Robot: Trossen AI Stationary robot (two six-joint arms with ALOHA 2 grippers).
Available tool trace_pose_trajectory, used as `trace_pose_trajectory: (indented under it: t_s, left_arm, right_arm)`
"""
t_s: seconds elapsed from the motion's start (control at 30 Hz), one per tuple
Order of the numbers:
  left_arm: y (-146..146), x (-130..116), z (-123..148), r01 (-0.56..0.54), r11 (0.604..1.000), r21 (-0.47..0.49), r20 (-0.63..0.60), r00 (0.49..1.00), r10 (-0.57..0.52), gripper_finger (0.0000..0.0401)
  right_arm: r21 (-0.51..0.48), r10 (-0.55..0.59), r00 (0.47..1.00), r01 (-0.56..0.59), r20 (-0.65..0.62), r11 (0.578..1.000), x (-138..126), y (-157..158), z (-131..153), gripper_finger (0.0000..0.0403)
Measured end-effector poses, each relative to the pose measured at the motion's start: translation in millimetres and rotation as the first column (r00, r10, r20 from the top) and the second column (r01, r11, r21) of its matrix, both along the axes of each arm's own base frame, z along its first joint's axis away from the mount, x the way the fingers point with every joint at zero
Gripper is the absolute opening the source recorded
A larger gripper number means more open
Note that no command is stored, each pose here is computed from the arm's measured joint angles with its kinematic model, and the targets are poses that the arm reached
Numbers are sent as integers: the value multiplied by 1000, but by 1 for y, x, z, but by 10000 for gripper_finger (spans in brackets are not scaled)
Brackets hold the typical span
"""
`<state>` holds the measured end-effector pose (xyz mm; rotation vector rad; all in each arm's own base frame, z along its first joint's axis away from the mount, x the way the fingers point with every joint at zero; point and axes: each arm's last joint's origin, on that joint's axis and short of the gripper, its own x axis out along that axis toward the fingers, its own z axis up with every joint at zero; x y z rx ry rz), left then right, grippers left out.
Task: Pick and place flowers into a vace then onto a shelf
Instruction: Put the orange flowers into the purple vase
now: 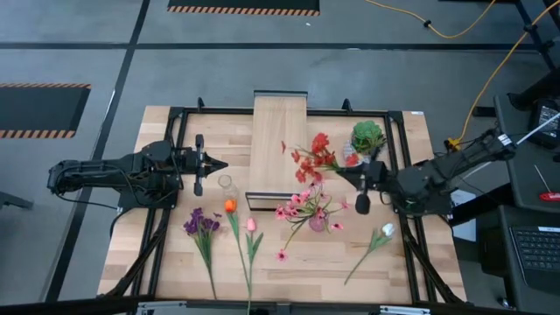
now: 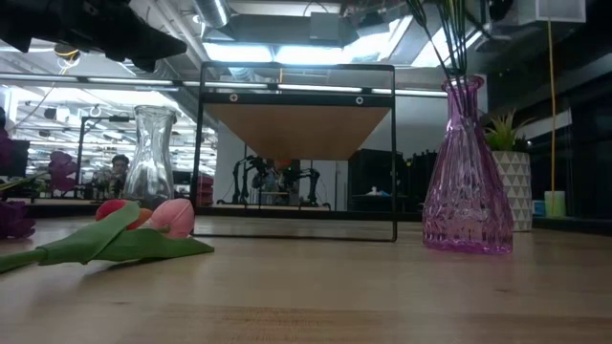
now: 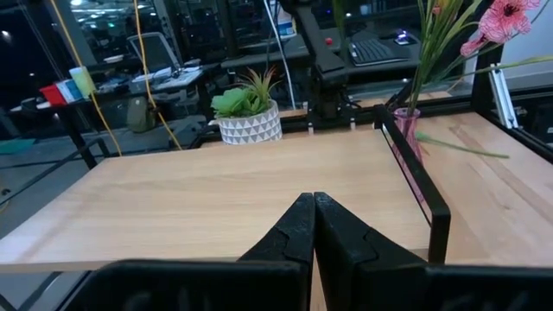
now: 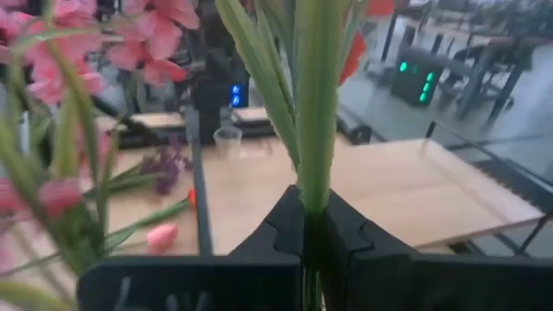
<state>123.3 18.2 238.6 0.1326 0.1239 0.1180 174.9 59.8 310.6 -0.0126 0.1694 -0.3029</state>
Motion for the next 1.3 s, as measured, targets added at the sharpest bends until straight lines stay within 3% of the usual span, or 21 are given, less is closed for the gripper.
trace_pose_trajectory:
  t_s: [0.37,0.87,1.3]
  left_arm:
    - [0,0,0,0,1000,0,0,1000,0,4]
    - [0,0,0,0,1000,0,-1,1000,0,4]
    - [0,0,0,0,1000,1,-1,1000,0,4]
  right_arm:
    - [-45,34,956,-22,292,999,-2,0,-40,9]
    - [-101,126,949,-100,290,990,-7,6,-52,9]
    - [-146,126,928,-79,350,986,-4,7,-46,9]
